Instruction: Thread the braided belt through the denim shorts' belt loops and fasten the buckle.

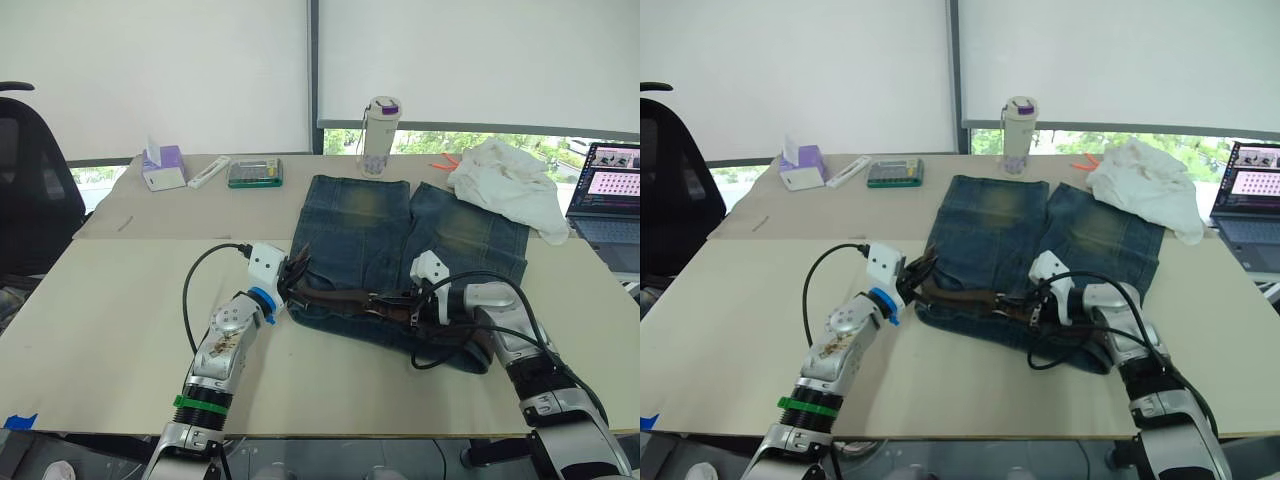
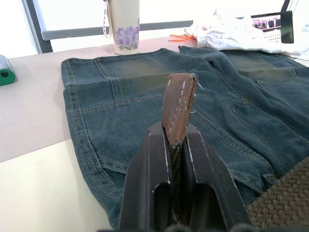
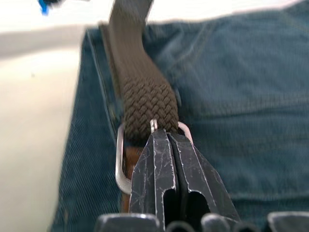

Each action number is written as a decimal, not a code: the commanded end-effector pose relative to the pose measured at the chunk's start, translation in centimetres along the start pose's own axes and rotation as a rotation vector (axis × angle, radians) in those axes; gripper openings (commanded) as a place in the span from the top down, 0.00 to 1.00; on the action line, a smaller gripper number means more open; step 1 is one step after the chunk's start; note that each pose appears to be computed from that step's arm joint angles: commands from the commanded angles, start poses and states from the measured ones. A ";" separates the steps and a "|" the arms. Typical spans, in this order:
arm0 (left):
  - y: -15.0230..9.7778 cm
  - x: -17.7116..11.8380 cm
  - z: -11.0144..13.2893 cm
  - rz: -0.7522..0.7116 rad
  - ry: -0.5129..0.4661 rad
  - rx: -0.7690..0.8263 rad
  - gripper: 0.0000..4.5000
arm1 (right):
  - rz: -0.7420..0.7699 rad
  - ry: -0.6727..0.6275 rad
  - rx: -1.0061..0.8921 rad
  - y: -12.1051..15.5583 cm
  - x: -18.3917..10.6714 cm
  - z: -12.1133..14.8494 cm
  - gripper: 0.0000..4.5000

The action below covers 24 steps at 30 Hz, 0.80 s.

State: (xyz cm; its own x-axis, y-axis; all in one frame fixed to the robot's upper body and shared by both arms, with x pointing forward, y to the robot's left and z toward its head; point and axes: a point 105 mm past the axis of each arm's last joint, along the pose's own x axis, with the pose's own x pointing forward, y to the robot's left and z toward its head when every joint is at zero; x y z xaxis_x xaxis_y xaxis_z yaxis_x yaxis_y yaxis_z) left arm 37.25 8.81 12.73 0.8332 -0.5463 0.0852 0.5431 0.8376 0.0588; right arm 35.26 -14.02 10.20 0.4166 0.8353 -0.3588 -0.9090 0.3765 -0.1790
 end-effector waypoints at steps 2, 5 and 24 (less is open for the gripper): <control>-0.1 0.1 0.9 -0.002 -0.039 0.016 1.00 | 0.054 0.087 -0.027 0.8 0.0 -1.3 0.99; -0.1 0.1 0.9 0.000 -0.040 0.015 1.00 | 0.054 0.100 -0.032 0.8 0.1 -1.6 0.99; -0.4 0.2 0.8 -0.012 -0.038 0.026 1.00 | 0.073 0.176 -0.060 1.3 0.9 -3.2 0.99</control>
State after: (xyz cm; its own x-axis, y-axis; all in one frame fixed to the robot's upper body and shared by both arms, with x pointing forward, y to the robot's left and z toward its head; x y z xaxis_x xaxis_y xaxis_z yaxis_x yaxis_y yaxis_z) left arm 37.20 8.52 12.69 0.8311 -0.5496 0.0847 0.5455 0.8354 0.0674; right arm 35.00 -13.73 9.45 0.3778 0.8185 -0.4328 -0.9226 0.2933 -0.2507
